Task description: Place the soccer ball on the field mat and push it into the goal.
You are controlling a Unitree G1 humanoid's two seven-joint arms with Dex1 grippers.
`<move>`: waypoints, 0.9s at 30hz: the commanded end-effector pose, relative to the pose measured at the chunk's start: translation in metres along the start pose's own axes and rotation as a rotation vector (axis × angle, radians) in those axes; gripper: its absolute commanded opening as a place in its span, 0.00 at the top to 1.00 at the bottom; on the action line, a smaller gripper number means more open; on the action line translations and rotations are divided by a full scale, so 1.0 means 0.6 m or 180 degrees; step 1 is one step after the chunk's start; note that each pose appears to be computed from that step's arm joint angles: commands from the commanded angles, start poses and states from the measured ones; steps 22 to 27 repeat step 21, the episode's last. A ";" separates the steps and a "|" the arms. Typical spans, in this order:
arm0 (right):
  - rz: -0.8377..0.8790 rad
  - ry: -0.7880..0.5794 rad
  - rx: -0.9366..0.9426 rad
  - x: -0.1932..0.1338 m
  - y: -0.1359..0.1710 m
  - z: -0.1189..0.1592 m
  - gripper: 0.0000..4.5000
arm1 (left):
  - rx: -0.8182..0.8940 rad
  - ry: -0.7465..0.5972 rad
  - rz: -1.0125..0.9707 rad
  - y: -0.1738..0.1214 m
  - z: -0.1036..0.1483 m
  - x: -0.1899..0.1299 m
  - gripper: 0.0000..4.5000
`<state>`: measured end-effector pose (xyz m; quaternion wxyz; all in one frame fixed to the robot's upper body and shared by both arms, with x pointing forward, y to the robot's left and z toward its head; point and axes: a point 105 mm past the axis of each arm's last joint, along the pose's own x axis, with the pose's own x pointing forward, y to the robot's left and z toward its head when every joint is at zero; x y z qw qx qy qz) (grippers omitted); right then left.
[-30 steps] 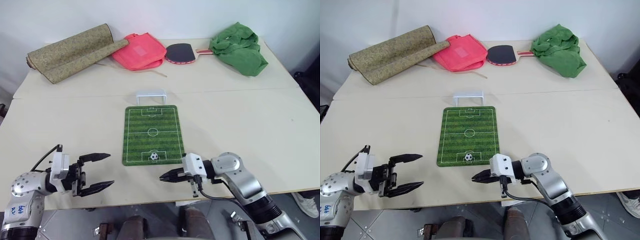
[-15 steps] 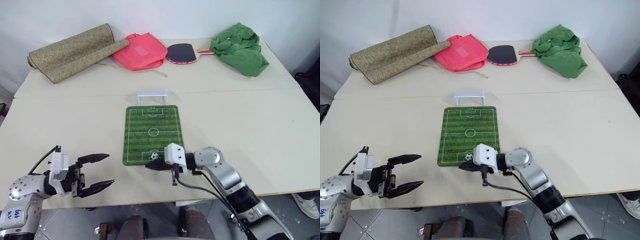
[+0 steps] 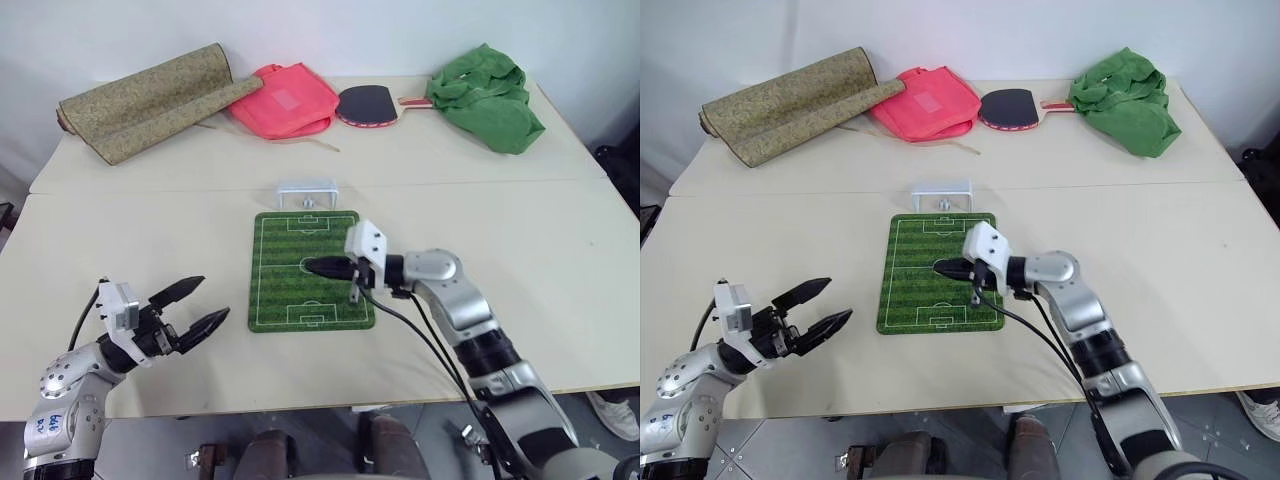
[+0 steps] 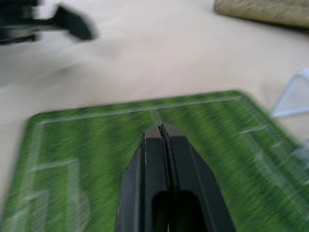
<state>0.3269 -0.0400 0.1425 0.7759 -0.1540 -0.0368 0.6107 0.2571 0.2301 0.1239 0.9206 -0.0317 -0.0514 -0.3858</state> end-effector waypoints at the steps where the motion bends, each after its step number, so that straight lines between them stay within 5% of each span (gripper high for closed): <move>1: -0.0126 -0.0396 -0.0166 -0.069 0.001 0.032 0.99 | 0.0186 -0.0127 0.0286 0.019 0.023 0.000 0.00; 5: -0.0412 -0.0510 -0.0018 -0.140 -0.005 0.024 0.99 | 0.0186 -0.0162 0.0182 0.014 0.028 0.004 0.00; 11: -0.1142 -0.0296 -0.0268 -0.280 -0.018 0.012 0.57 | 0.0539 -0.0008 0.0039 0.019 0.030 0.002 0.00; 18: -0.1303 -0.0270 -0.0368 -0.312 0.001 0.026 0.03 | 0.0847 0.0369 0.0241 0.045 0.016 -0.005 0.00; 27: -0.1362 -0.0152 -0.0333 -0.326 0.009 0.014 0.01 | 0.1058 0.0519 0.0224 0.047 0.012 -0.016 0.00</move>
